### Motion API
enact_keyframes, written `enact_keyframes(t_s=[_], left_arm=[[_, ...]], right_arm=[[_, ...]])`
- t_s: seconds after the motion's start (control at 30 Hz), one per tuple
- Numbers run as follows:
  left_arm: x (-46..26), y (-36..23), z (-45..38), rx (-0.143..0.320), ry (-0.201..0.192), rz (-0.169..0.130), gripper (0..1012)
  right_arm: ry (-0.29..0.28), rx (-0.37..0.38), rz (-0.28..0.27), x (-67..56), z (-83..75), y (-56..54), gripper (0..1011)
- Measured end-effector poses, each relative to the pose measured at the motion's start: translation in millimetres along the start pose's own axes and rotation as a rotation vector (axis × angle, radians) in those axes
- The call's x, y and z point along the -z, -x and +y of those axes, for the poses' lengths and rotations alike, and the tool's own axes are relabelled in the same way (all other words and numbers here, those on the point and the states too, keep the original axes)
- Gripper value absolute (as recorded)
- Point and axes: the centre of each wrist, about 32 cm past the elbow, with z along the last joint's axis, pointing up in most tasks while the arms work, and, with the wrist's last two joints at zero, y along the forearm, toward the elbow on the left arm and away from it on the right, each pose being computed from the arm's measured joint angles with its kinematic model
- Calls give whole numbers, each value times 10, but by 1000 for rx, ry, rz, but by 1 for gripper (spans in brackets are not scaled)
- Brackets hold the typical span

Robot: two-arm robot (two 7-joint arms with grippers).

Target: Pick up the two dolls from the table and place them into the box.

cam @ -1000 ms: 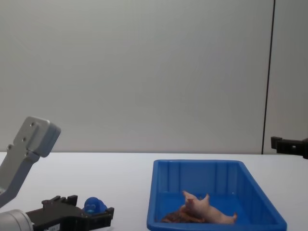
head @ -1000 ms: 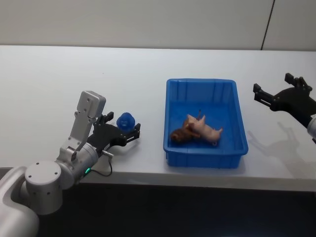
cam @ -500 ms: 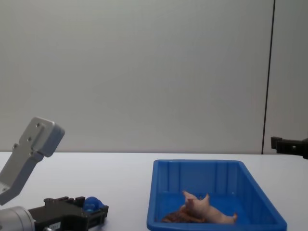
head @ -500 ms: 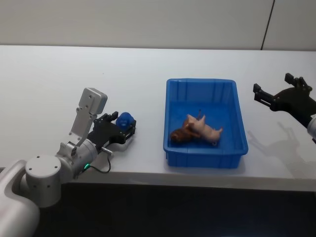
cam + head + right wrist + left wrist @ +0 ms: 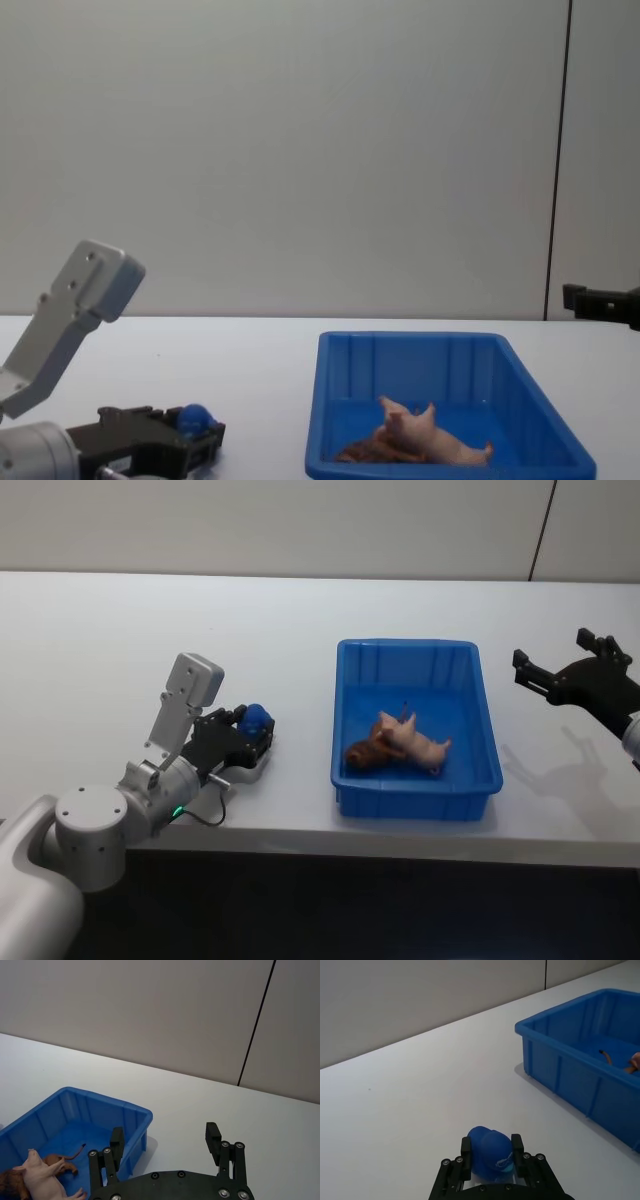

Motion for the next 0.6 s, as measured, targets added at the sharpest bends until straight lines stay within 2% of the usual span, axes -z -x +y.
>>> enact_keyframes(t_s=[0.27,0.3,0.4,0.43,0.53,0.6], left_arm=[[-183,51,-31,18,51,-29,425],[-237,69,-42,23,68,-37,419],[-320,100,-60,33,93,-48,393],[-388,130,-76,43,114,-56,386],[-484,179,-104,60,143,-67,370],[-575,231,-133,78,171,-77,355]], right_arm=[[0,0,0,0,0,0,1000],[0,0,0,0,0,0,1000],[0,0,0,0,0,0,1001],[0,0,0,0,0,0,1000],[0,0,0,0,0,0,999],[0,0,0,0,0,0,1001]])
